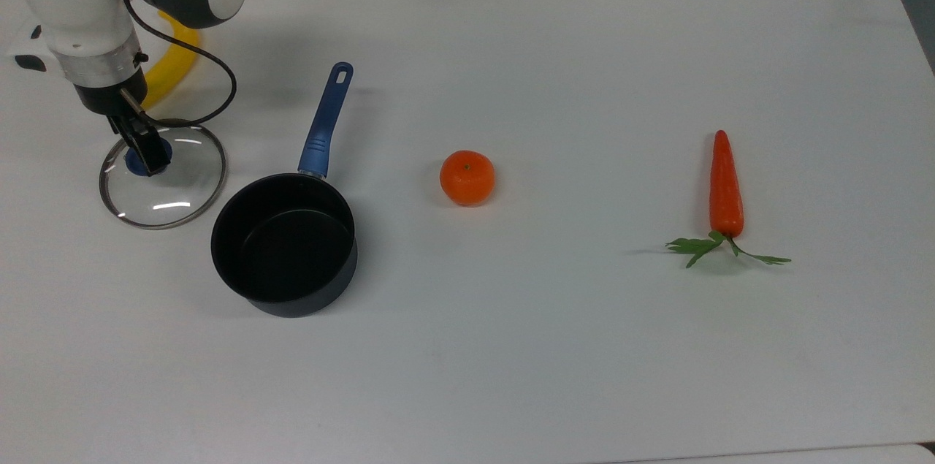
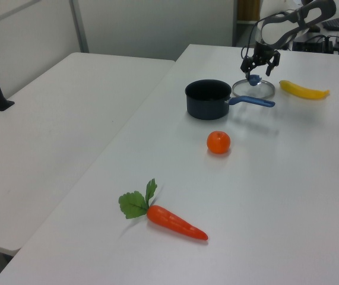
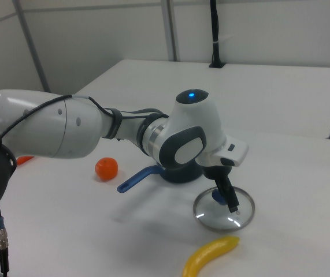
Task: Close lid
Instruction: 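Lower the gripper onto the blue knob and close on it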
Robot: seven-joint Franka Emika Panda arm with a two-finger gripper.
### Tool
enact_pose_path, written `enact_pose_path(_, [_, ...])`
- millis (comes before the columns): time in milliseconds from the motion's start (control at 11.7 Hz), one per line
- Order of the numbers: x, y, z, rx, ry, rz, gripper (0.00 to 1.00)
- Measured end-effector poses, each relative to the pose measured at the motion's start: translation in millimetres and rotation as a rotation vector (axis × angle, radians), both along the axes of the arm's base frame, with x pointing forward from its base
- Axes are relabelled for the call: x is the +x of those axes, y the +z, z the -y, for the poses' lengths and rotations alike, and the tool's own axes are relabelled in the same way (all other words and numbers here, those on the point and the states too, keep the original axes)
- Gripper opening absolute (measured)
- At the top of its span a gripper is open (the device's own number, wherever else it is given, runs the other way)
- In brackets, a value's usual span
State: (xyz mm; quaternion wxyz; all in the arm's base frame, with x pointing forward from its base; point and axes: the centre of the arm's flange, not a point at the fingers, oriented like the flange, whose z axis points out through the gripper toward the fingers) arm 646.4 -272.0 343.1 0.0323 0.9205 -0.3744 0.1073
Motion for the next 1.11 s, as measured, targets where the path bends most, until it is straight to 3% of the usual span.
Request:
enact_pose_path(938, [10, -3, -22, 0.016, 0.029, 0.007, 1.0])
enact_pose_path(1109, [10, -3, -22, 0.016, 0.029, 0.006, 0.96])
